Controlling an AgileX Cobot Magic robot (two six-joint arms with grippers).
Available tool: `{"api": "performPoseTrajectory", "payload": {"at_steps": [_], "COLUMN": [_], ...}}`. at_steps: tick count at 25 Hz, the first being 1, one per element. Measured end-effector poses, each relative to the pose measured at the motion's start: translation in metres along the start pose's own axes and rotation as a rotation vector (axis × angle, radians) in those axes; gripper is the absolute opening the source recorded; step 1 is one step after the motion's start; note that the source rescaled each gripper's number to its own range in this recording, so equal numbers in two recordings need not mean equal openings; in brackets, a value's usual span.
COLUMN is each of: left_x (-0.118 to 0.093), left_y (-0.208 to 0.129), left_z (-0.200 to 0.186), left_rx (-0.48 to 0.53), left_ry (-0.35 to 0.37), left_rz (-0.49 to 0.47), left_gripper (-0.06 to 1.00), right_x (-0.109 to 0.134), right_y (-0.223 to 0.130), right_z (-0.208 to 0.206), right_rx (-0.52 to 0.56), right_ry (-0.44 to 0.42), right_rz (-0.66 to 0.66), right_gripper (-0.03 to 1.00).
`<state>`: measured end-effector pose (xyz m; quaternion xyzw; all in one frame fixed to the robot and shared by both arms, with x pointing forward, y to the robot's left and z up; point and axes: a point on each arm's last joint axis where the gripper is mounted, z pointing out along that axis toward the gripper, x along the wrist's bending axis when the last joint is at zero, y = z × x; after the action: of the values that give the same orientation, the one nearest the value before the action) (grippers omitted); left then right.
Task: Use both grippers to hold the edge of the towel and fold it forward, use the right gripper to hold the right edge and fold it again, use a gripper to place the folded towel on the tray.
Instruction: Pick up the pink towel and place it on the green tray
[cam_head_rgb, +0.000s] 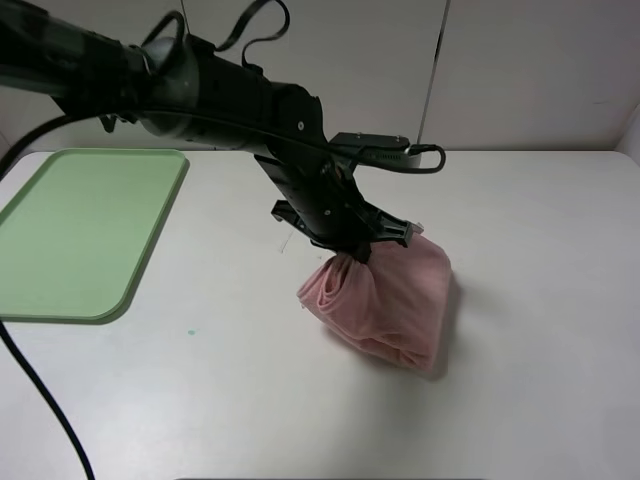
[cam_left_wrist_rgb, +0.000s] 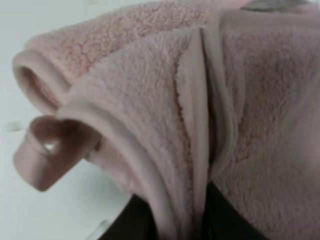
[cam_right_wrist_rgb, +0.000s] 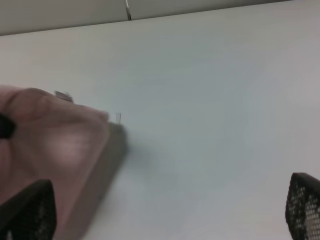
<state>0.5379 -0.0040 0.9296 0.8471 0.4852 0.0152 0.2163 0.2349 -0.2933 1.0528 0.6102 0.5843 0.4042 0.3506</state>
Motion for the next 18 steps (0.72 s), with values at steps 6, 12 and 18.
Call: {"api": "performPoseTrajectory", "payload": {"at_steps": [6,12,18], "left_x": [0.022,0.058,0.100], "left_y": [0.011,0.007,-0.012], "left_z": [-0.041,-0.075,-0.105], "left_rx": [-0.045,-0.074,-0.094], "left_ry": [0.041,0.091,0.141], "left_rz": [-0.003,-0.063,-0.169], "left_gripper": [0.11,0.11,0.11], "right_x": [0.000,0.000,0.000], "right_y": [0.000,0.000,0.000], "right_z": [0.000,0.000,0.000], "right_rx": [0.000,0.000,0.000], "right_ry": [0.000,0.000,0.000], "right_rz": [0.000,0.000,0.000], "right_gripper": [1.00,1.00,1.00]}}
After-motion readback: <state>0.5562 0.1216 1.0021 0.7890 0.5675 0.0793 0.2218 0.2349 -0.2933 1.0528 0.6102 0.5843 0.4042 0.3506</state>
